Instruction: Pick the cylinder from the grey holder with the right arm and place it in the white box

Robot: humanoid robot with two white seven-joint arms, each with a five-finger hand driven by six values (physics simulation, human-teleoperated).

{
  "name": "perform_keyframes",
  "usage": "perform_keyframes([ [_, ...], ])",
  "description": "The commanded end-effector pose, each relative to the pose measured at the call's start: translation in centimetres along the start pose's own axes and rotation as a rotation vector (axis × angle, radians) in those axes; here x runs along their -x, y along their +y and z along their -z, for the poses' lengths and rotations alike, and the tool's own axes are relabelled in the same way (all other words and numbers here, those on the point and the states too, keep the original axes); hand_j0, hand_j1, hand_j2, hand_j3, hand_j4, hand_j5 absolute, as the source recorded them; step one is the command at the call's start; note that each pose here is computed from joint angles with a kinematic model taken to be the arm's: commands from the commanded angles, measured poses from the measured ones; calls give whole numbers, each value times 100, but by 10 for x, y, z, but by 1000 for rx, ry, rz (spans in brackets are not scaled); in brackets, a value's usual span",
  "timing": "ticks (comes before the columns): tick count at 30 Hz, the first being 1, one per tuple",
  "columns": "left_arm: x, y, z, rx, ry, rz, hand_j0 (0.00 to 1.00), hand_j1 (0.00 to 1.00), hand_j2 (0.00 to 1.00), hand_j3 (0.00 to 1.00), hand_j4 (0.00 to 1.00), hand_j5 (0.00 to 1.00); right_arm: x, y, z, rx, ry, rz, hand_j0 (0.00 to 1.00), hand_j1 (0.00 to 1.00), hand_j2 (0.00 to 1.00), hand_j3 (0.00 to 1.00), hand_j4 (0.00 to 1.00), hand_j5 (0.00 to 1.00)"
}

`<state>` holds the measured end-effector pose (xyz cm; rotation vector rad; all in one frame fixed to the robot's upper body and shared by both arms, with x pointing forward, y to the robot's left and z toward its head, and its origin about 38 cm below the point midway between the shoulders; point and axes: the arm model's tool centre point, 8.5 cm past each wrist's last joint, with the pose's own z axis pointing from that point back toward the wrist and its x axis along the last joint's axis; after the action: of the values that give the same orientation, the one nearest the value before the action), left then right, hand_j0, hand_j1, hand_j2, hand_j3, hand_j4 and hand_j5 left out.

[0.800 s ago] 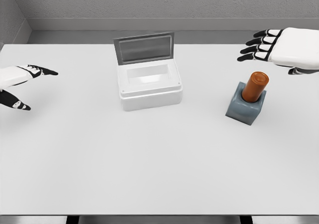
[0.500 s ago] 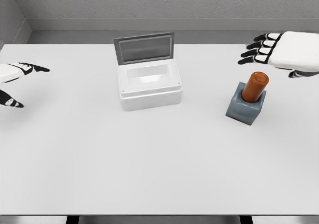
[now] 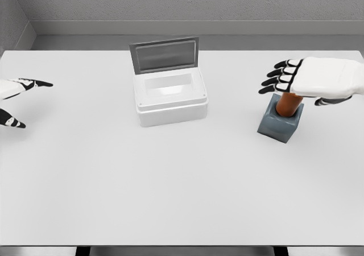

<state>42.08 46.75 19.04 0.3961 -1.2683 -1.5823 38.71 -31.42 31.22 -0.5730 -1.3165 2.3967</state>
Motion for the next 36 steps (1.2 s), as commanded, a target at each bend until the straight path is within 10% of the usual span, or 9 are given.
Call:
perform_keyframes([
  [1,3,-2,0,0,7,-13,100,100,100,100,100,100,-1,0,2,3,-4,5,100,100,100,100,100,100],
  [36,2,-6,4,13,8,-5,100,100,100,100,100,100,20,46,33,-106,40,58,100,100,100,100,100,100],
])
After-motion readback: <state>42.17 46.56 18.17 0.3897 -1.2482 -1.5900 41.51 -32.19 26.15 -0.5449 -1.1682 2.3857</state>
